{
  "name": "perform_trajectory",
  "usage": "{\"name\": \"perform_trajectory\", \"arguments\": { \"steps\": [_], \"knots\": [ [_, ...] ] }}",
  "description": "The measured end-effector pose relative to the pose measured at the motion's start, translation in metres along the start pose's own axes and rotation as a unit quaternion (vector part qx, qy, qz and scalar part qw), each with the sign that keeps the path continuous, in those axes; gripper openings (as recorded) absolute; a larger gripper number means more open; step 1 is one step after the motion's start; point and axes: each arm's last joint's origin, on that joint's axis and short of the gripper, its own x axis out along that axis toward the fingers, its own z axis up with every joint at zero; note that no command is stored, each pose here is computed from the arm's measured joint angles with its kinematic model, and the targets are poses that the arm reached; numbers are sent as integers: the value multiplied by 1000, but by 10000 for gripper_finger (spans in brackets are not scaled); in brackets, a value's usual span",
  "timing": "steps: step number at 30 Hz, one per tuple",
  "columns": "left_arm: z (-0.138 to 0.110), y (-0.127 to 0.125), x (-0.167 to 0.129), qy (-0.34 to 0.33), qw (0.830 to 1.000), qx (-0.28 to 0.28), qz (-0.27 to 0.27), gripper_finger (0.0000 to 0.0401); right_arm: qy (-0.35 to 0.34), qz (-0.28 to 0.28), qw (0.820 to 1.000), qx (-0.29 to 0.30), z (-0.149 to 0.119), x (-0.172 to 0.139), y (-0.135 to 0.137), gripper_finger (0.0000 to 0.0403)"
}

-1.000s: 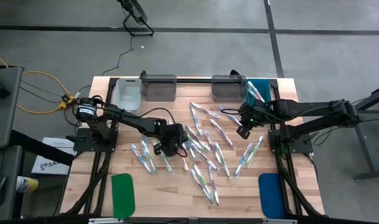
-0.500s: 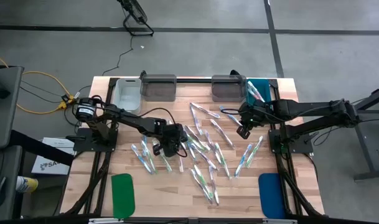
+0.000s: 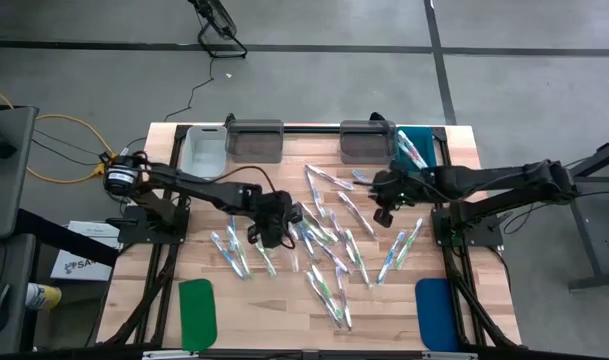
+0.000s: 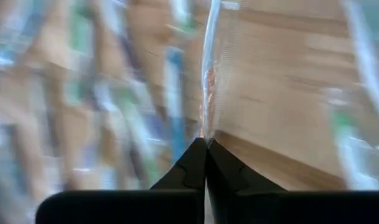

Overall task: Pick & Place Toothbrushes
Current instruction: Put the orange toothbrush into the blue bin

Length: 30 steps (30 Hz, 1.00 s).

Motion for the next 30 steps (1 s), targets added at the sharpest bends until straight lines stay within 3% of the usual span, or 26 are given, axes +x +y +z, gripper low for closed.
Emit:
{"name": "perform_trajectory", "arguments": {
  "steps": [6, 12, 19, 23, 30],
  "knots": [
    [8, 20, -13, -25, 994, 52, 93, 0, -93, 15, 992, -89, -8, 20, 12, 70],
    [4, 44, -22, -54, 974, 78, 204, 0, -174, 10, 970, -172, -22, 31, 25, 70],
    [-33, 69, -44, -151, 948, 25, 277, 0, -232, 21, 935, -267, -32, 31, 40, 70],
    [-55, 77, -56, -208, 935, -13, 288, 0, -248, 18, 927, -282, -30, 29, 42, 73],
    [-75, 82, -54, -243, 923, -67, 291, 0, -310, -8, 910, -275, -15, 33, 39, 140]
  ]
}}
